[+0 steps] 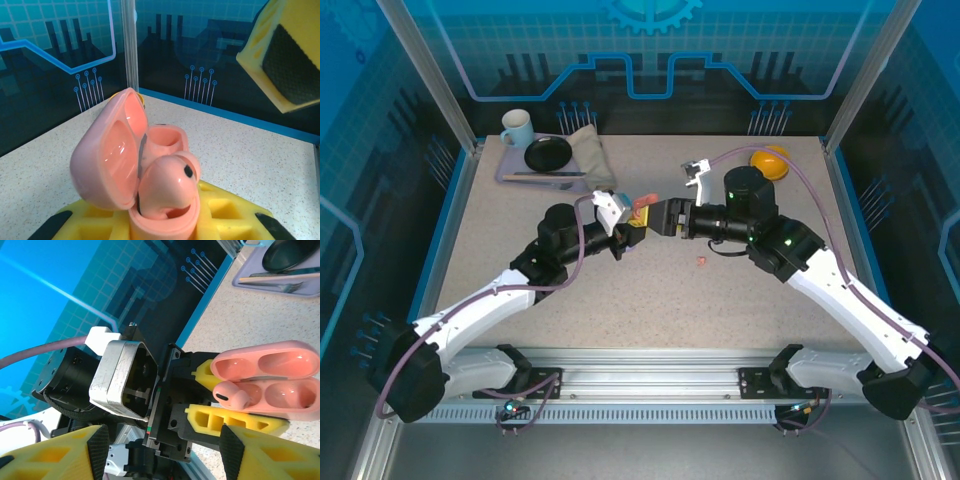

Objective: Insert the wireless bluetooth earbuds into the charging case

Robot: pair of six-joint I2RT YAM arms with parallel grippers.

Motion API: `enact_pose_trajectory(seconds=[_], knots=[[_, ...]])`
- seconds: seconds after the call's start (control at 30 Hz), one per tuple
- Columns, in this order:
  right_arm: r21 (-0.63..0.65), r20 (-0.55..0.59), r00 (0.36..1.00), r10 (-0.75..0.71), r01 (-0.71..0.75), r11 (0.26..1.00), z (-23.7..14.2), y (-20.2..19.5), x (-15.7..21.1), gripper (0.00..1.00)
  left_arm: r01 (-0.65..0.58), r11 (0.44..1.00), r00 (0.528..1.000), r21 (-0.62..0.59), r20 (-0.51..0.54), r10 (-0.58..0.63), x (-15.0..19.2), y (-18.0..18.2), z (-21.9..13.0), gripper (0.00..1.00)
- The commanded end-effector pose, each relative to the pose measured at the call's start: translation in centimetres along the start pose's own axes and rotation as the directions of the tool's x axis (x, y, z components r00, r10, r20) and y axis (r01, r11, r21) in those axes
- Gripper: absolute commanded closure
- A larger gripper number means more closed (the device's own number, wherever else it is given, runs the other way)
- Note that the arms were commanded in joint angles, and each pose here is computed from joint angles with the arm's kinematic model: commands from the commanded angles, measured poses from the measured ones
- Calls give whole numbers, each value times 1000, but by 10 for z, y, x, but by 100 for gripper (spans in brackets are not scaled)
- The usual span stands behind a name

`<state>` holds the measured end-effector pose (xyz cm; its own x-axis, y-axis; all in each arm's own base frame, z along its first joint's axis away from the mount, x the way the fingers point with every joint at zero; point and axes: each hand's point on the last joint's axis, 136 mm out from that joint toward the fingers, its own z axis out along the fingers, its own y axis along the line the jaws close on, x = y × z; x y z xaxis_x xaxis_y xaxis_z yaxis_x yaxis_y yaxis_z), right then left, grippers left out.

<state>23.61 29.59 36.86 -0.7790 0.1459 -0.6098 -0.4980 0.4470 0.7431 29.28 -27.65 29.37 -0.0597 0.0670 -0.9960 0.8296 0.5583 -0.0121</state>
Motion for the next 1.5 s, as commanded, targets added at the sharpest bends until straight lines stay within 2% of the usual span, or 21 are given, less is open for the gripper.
enact_pose_trajectory(seconds=[0.0,0.37,1.07,1.33,1.47], knots=[[-46,-8,1000,20,-20,999,6,7,3,36,-25,999,999,24,48,24,-22,-2,1,100],[-56,-29,999,40,-42,998,23,4,7,37,-28,999,998,31,55,27,-26,-4,0,100],[48,32,998,61,-63,997,21,-32,-8,37,-19,999,998,43,61,16,-28,-7,-4,100],[70,64,997,35,-39,997,7,-31,-14,38,-8,999,998,31,57,6,-28,-4,-3,100],[131,91,996,-19,7,991,-12,-32,-17,38,-4,1000,999,29,50,2,-27,-4,-2,100]])
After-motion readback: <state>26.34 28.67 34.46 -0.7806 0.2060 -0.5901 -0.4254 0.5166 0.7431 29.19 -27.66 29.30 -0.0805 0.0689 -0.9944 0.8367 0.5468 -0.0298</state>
